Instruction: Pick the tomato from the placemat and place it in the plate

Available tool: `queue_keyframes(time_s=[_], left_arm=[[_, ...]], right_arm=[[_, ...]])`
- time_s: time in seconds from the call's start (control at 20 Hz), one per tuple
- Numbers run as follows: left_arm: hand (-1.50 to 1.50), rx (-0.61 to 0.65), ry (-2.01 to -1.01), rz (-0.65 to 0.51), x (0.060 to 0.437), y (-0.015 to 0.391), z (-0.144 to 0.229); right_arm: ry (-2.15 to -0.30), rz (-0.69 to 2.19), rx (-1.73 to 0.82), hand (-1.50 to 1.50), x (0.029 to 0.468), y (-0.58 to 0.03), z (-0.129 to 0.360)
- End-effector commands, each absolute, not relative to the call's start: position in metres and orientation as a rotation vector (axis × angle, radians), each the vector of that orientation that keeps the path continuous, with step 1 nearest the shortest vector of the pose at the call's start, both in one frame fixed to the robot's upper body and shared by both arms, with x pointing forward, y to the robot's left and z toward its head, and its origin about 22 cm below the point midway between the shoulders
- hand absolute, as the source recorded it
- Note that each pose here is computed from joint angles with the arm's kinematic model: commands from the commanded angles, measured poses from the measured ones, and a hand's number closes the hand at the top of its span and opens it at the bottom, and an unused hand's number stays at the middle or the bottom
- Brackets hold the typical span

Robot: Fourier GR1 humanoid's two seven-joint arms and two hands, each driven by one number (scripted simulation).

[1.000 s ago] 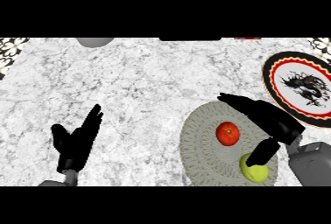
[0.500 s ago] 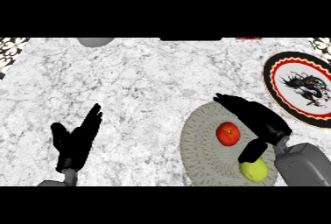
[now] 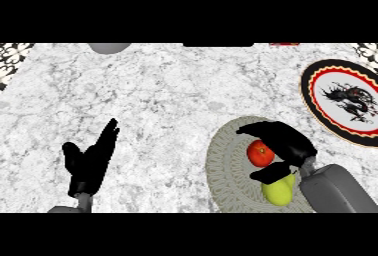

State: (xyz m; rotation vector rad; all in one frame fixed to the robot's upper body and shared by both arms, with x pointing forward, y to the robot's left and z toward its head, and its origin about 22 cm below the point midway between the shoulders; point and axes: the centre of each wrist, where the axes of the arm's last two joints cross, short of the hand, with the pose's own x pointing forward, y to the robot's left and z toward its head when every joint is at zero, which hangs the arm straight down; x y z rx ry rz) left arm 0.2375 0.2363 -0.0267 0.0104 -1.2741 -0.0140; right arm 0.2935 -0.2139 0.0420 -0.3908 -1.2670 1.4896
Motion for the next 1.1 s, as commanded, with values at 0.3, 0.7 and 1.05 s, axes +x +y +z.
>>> queue_keyframes(time_s=[0.3, 0.7, 1.05], left_arm=[[0.0, 0.023, -1.202, 0.007, 0.237, 0.252, -0.036], [0.0, 0.022, -1.163, 0.028, 0.211, 0.245, -0.045], [0.0, 0.021, -1.174, 0.033, 0.22, 0.249, -0.035]], right_arm=[[-1.339, 1.59, -0.461, 1.5, 0.296, -0.213, 0.017], [-1.346, 1.436, -0.552, 1.5, 0.202, -0.226, 0.028], [-1.763, 1.043, -0.683, 1.5, 0.155, -0.232, 0.069]])
